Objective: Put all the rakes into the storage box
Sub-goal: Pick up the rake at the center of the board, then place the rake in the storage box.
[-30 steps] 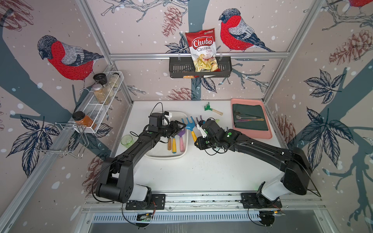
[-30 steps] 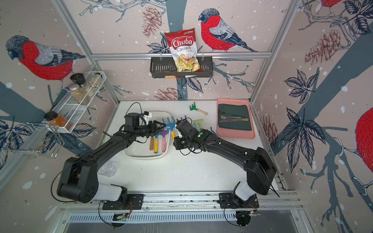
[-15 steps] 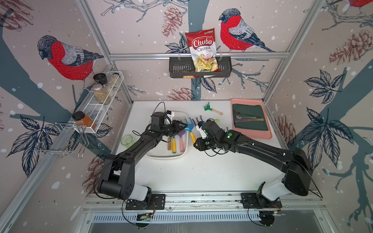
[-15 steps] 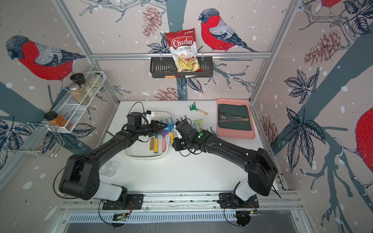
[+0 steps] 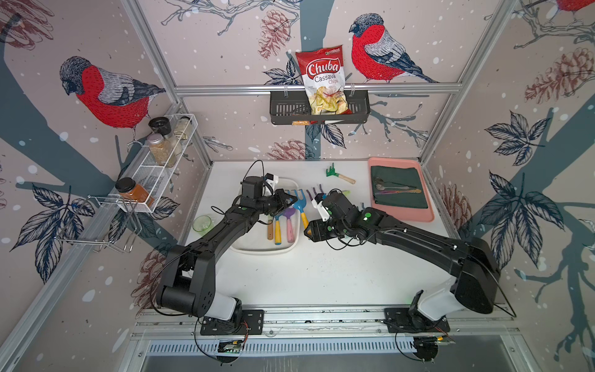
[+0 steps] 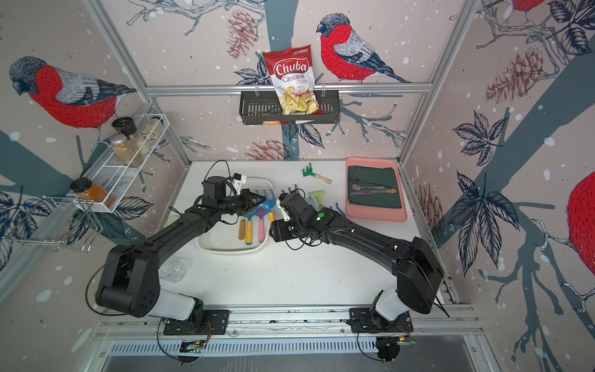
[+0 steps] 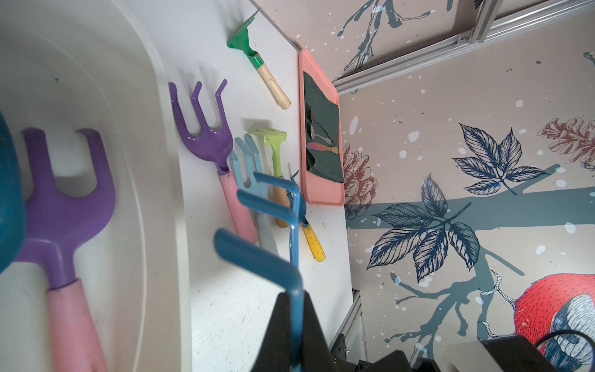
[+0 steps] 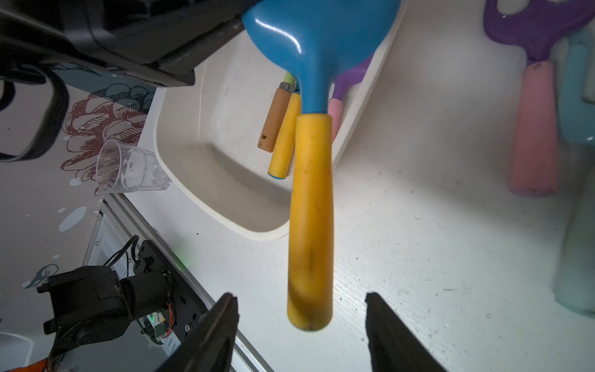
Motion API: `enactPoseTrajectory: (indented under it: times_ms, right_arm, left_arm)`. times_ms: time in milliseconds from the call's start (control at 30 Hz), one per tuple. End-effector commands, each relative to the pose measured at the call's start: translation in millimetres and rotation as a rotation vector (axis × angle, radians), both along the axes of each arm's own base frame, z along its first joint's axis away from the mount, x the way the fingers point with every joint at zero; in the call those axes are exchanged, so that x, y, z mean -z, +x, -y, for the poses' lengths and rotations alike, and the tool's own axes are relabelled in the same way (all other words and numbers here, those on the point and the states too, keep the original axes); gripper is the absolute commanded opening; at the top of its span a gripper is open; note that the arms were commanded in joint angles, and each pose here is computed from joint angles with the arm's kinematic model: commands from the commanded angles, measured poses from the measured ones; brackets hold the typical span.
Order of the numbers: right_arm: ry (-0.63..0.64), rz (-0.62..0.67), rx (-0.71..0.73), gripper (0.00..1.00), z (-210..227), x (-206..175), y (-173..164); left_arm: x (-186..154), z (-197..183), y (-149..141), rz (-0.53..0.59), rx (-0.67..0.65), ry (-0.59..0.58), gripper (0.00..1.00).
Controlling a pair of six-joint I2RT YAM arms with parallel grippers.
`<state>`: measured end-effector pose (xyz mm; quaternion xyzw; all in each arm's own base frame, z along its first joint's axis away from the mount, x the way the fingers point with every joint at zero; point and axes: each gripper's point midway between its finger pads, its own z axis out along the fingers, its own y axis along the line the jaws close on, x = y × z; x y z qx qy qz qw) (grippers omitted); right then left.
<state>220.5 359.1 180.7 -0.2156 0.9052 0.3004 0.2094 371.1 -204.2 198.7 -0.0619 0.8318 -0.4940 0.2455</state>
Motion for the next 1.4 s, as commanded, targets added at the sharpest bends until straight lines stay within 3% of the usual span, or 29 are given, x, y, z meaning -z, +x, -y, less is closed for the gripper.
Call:
enactPoseTrajectory:
  times_ms: [0,167,400,767,1200,1367]
  right_arm:
    - [0.048,0.024,0.016,0.69,1,-16,4]
    - [0.064,0.03,0.053,0.7,20,-22,9]
    - [0.056,0.027,0.081,0.7,35,-19,12]
    - [0.038,0.025,0.076,0.68,35,-18,14]
    - [0.031,0.029,0.081,0.68,36,-19,16]
    - [0.029,0.026,0.08,0.67,36,-18,17]
  left_arm:
    - [-4,-16,8,0.04,0.001,0.051,0.07]
    - [-7,-61,22,0.04,0.004,0.143,0.07]
    - [20,-104,29,-0.016,0.032,0.272,0.07]
    - [75,-134,24,-0.111,0.098,0.476,0.08]
    - [86,-132,33,-0.116,0.146,0.363,0.08]
    - [92,-134,34,-0.129,0.144,0.381,0.09]
